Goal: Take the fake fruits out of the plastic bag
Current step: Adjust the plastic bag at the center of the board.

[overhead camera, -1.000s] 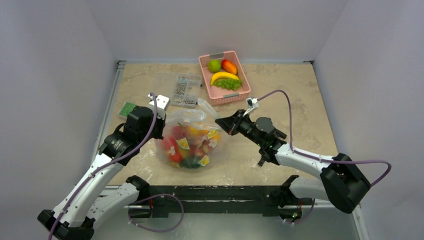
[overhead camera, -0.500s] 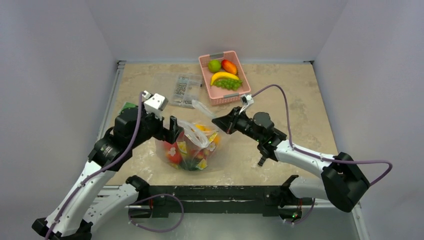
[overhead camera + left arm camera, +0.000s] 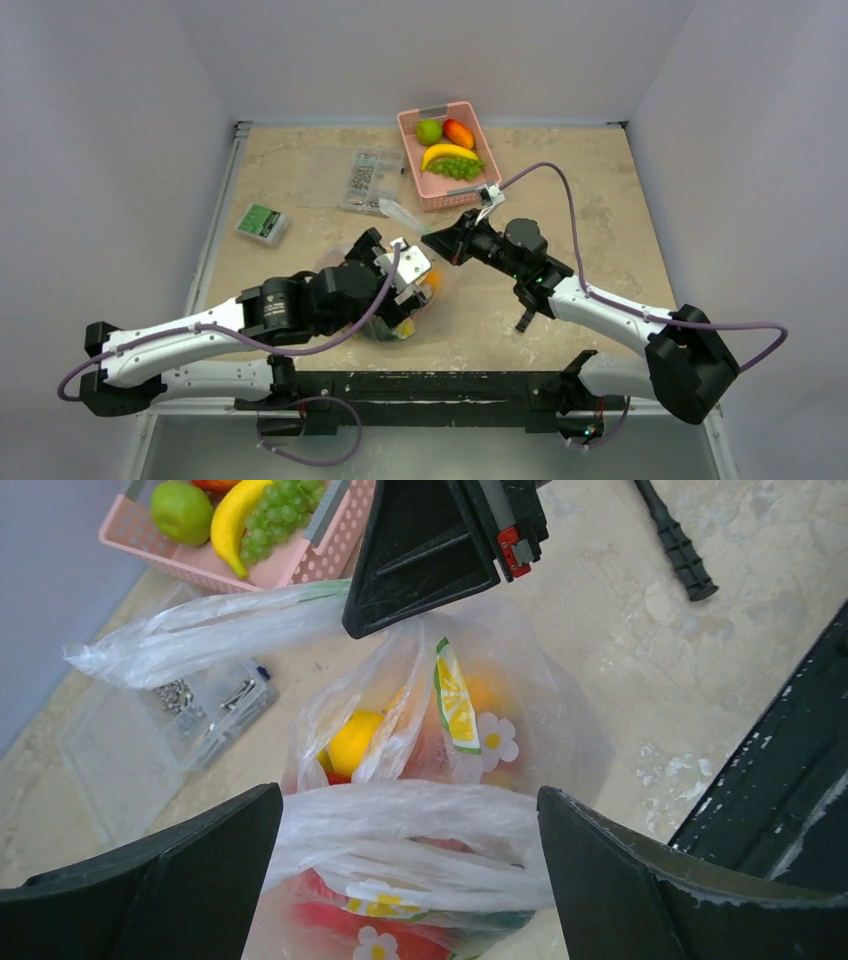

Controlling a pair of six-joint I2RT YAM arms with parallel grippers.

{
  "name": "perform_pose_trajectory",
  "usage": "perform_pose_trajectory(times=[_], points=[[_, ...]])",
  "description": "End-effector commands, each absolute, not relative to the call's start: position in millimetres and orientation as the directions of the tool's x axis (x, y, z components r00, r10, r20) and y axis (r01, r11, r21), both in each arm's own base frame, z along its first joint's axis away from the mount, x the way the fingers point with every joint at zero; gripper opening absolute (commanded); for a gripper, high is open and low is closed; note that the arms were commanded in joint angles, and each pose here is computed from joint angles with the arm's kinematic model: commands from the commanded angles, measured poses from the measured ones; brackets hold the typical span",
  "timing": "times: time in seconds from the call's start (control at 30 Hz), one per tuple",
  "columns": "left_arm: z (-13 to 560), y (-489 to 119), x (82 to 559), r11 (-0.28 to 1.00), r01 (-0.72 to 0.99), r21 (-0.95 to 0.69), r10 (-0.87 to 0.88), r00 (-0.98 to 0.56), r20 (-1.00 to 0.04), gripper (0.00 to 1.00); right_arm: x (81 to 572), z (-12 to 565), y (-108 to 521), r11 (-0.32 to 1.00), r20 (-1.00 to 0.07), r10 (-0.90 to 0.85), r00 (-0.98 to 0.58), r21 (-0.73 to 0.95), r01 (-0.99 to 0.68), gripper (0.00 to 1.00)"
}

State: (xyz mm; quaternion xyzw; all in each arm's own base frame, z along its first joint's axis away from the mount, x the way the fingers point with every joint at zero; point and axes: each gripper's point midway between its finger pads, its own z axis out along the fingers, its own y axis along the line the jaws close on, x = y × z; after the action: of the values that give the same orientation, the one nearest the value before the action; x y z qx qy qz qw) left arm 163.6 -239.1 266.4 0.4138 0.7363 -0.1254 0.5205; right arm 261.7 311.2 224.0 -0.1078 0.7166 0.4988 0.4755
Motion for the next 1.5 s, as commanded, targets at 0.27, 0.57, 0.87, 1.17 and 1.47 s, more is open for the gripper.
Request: perform_pose_trajectory(times=[0.27, 0.57, 0.87, 1.17, 1.47], points=[[260.9, -249.0, 157.0, 0.714, 0.588, 0.38, 0.571, -0.173, -0.803, 1.0, 254.4, 249.1, 309.3, 0.437, -0.816, 0.347, -0.462, 0.577, -0.69, 0.0], [257.9, -184.0, 165.5, 0.799, 0.341, 0.496, 0.592, -0.297, -0.749, 1.0, 253.6, 242.3, 309.3, 0.436, -0.814, 0.347, -0.465, 0.579, -0.689, 0.0], [286.7, -143.1, 185.8, 0.835, 0.149, 0.53, 0.544, -0.366, -0.755, 0.08, 252.9, 242.8, 317.8, 0.405, -0.819, 0.323, -0.475, 0.573, -0.712, 0.0], [337.4, -91.4, 208.8, 0.987, 0.074, 0.139, 0.157, -0.366, -0.917, 0.0, 267.6, 275.5, 332.7, 0.364, -0.79, 0.375, -0.485, 0.607, -0.707, 0.0], [401.1, -21.2, 191.9, 0.993, -0.07, 0.092, 0.065, -0.312, -0.948, 0.0, 316.5, 335.9, 371.1, 0.337, -0.784, 0.427, -0.45, 0.6, -0.726, 0.0]])
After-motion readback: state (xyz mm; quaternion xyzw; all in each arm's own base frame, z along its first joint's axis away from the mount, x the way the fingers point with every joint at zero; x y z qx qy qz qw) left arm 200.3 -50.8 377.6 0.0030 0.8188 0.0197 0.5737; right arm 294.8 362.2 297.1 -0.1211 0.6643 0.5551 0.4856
